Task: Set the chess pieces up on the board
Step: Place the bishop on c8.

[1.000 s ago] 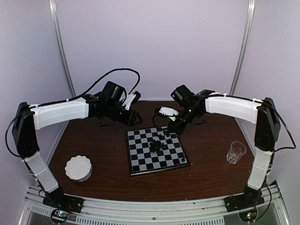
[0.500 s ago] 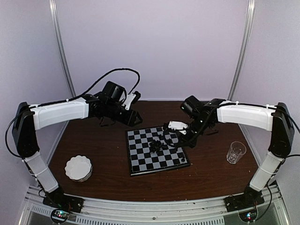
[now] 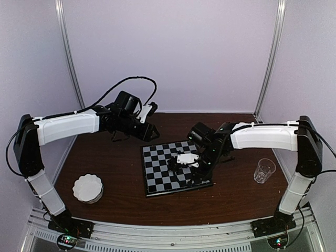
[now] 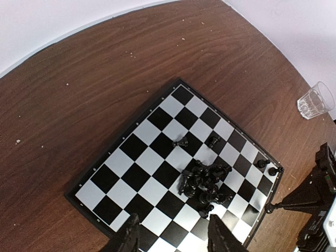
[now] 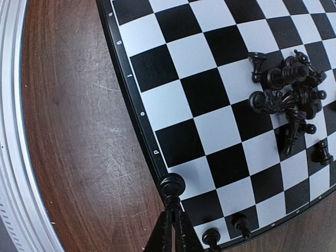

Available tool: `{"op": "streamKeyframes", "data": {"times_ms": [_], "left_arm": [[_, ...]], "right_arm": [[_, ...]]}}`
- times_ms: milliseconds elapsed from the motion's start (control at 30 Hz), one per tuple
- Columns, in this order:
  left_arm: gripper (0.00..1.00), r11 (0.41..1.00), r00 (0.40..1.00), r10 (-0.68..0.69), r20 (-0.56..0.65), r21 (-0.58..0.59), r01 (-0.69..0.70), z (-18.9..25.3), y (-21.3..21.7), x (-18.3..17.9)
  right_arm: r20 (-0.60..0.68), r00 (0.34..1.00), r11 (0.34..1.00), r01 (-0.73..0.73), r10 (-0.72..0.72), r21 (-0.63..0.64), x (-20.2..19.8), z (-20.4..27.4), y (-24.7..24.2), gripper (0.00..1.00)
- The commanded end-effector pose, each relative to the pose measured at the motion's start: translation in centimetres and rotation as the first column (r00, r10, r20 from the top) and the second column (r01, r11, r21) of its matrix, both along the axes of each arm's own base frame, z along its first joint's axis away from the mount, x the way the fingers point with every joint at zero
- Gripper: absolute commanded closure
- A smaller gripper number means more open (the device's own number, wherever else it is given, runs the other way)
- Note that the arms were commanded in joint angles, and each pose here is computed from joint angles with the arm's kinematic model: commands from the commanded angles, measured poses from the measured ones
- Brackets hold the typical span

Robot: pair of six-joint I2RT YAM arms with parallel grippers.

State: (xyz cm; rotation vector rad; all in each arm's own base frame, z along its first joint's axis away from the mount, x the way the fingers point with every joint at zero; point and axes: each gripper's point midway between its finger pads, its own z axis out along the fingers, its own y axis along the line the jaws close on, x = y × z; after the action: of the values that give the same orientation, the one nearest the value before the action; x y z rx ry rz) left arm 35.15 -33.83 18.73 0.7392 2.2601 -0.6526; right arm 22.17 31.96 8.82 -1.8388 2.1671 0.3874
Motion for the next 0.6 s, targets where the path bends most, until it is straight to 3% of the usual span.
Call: {"op": "streamKeyframes", "data": {"times_ms": [0, 567], "left_arm": [[0.55, 0.999, 0.998, 0.000, 0.063, -0.036, 0.002, 2.5, 0.0, 0.4], [0.55, 0.999, 0.998, -0.007, 0.061, -0.042, 0.009, 2.5, -0.1, 0.3]], "right_arm": [[0.037, 0.999, 0.999, -0.007, 0.008, -0.038, 0.8, -0.6, 0.4, 0.96], [0.052, 0.999, 0.996, 0.016, -0.011, -0.083, 1.7, -1.5, 0.5, 0.94]]}}
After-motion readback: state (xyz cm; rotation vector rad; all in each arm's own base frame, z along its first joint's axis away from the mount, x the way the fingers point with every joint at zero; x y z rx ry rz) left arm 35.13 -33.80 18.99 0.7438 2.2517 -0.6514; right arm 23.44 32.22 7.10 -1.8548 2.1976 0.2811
